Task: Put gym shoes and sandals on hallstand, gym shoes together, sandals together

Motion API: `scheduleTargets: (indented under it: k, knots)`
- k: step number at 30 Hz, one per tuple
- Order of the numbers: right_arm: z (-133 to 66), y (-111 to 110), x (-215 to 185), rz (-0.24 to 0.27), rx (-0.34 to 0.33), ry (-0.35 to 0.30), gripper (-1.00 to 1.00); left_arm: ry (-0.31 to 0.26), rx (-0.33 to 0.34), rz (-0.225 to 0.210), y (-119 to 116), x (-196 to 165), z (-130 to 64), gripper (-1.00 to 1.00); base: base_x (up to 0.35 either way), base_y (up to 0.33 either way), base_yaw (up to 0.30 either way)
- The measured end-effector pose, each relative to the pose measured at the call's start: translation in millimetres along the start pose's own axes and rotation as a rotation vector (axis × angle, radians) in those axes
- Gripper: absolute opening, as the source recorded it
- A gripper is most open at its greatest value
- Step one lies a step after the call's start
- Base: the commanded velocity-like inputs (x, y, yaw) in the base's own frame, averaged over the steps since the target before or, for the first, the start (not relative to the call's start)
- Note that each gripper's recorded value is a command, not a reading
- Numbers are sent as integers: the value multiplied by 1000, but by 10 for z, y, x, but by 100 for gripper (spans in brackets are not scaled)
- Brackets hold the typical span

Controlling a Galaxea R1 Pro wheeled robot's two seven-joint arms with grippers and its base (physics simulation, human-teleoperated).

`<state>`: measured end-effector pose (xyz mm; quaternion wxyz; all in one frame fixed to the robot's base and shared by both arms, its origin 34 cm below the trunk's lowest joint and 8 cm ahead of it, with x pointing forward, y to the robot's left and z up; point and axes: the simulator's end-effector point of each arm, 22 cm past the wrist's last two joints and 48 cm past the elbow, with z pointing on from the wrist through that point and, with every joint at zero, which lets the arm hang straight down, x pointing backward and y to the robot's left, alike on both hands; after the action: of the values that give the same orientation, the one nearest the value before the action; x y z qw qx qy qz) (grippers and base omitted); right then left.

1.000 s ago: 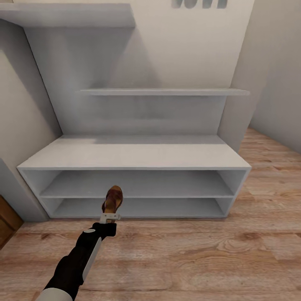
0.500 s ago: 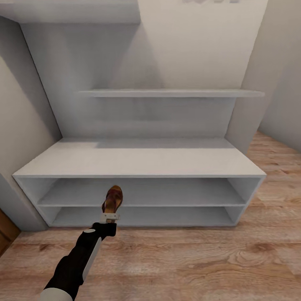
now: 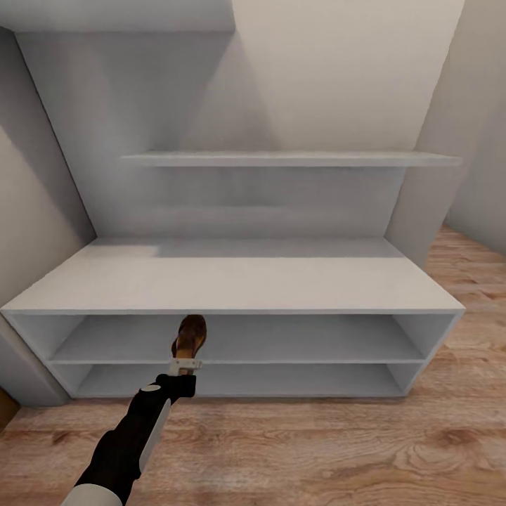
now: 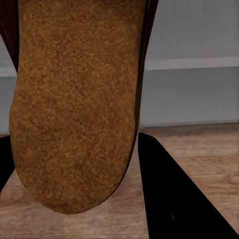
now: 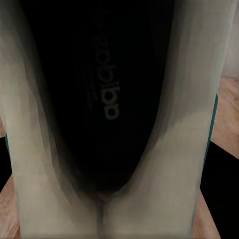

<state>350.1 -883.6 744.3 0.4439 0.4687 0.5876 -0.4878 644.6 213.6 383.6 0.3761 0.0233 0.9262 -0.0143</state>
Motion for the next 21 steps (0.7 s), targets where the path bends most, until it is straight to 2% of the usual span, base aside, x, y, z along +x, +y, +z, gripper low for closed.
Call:
scheduleTargets:
  k: [9,21]
  knots:
    - [0,0,0,0,0,0,-100,0,0,0,0,0,0,-100,286,0,0]
    - [0,-1,0,-1,1,0,-100,0,0,0,0,1,1,-100,79,0,0]
